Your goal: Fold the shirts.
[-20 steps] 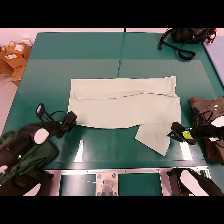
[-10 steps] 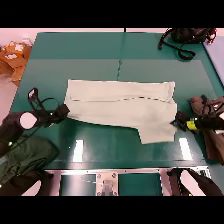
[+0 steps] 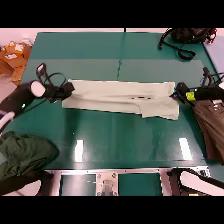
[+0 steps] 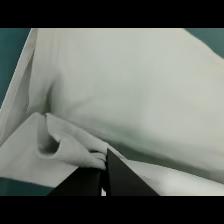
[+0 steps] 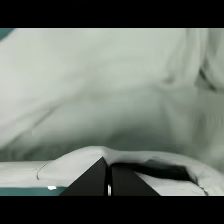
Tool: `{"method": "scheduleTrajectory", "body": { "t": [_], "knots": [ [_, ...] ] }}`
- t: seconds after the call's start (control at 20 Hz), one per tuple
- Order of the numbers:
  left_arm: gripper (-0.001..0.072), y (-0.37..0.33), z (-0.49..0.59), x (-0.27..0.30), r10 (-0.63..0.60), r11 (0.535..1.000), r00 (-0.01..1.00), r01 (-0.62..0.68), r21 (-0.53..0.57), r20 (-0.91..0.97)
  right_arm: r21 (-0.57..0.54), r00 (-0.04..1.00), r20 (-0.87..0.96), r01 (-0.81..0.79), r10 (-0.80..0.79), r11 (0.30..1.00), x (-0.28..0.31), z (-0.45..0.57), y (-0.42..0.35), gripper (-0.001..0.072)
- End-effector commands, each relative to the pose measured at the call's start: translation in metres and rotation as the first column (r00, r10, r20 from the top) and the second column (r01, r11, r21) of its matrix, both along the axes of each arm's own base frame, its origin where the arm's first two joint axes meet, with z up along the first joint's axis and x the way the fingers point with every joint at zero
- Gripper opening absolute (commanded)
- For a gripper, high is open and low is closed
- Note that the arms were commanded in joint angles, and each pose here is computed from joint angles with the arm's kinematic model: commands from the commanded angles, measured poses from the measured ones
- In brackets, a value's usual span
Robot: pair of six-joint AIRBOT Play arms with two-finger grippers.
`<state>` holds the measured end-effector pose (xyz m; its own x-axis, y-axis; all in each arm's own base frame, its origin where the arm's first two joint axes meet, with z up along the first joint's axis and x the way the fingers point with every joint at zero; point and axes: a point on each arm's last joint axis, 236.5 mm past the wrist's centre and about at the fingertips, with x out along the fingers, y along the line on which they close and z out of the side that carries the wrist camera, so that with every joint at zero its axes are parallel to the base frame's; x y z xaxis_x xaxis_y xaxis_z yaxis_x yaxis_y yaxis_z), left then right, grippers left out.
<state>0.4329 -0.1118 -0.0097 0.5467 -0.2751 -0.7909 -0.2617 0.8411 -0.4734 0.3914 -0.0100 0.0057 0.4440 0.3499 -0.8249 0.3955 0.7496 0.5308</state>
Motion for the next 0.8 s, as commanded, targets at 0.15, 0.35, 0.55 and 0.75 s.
{"method": "scheduleTrajectory", "body": {
  "t": [0.15, 0.35, 0.55, 0.75],
  "knots": [
    [0.0024, -0.014, -0.025, 0.094, -0.043, 0.999, 0.999, 0.043, 0.026, 0.026, 0.046, 0.999, 0.043, 0.005, -0.007, 0.999, 0.085, -0.024, -0.009, 0.0018],
    [0.0088, -0.017, -0.028, 0.134, 0.014, 1.000, 0.991, -0.012, -0.010, 0.133, 0.045, 0.997, 0.068, 0.024, -0.027, 0.999, 0.116, -0.044, -0.011, 0.0043],
    [0.0649, -0.008, -0.013, 0.138, -0.029, 0.999, 0.990, 0.025, 0.026, 0.136, 0.015, 0.995, 0.099, -0.026, 0.025, 1.000, 0.120, -0.022, -0.032, 0.0372],
    [0.0648, 0.014, -0.009, 0.105, -0.117, 0.991, 0.990, 0.121, 0.058, -0.073, 0.017, 0.994, -0.023, -0.110, 0.110, 0.994, 0.071, -0.027, -0.075, 0.0529]
  ]
}}
